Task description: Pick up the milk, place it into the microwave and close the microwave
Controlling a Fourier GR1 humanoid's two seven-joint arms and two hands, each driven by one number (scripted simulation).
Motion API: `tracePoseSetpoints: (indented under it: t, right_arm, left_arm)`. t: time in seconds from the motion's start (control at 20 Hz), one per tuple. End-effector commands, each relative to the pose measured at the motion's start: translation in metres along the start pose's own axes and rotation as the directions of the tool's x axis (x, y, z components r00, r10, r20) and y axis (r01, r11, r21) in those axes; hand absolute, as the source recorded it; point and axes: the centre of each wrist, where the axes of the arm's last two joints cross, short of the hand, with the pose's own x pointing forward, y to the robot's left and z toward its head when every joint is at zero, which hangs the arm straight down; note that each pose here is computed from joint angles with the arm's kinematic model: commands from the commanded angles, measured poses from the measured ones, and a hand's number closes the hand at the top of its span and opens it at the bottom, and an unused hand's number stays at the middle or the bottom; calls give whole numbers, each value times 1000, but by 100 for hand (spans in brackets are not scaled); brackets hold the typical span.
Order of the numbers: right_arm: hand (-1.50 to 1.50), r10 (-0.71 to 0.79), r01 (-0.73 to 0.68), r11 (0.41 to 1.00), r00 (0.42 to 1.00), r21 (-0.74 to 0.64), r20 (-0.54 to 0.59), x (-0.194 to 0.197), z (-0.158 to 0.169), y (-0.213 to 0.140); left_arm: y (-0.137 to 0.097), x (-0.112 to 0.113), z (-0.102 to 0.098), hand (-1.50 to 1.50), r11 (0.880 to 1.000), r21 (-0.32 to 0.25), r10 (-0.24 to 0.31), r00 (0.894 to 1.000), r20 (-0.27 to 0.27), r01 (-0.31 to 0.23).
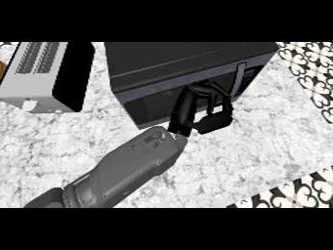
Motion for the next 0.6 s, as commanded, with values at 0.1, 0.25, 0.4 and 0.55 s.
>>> tracePoseSetpoints:
  t: [0.1,0.25,0.4,0.55]
  right_arm:
    - [-150,-26,26,999,999,45,18,3,-5,3]
    - [-150,-18,18,998,1000,64,1,7,-8,1]
    - [-150,-25,26,997,1000,77,-6,7,-8,3]
    - [-150,-24,25,996,1000,81,-6,8,-8,1]
  left_arm:
    - [16,-2,-19,150,995,100,-22,1000,3,22]
    - [16,-5,-16,150,994,104,-21,1000,10,19]
    - [17,-6,-16,150,994,109,-8,1000,20,6]
    - [17,-4,-19,150,992,129,-24,999,34,20]
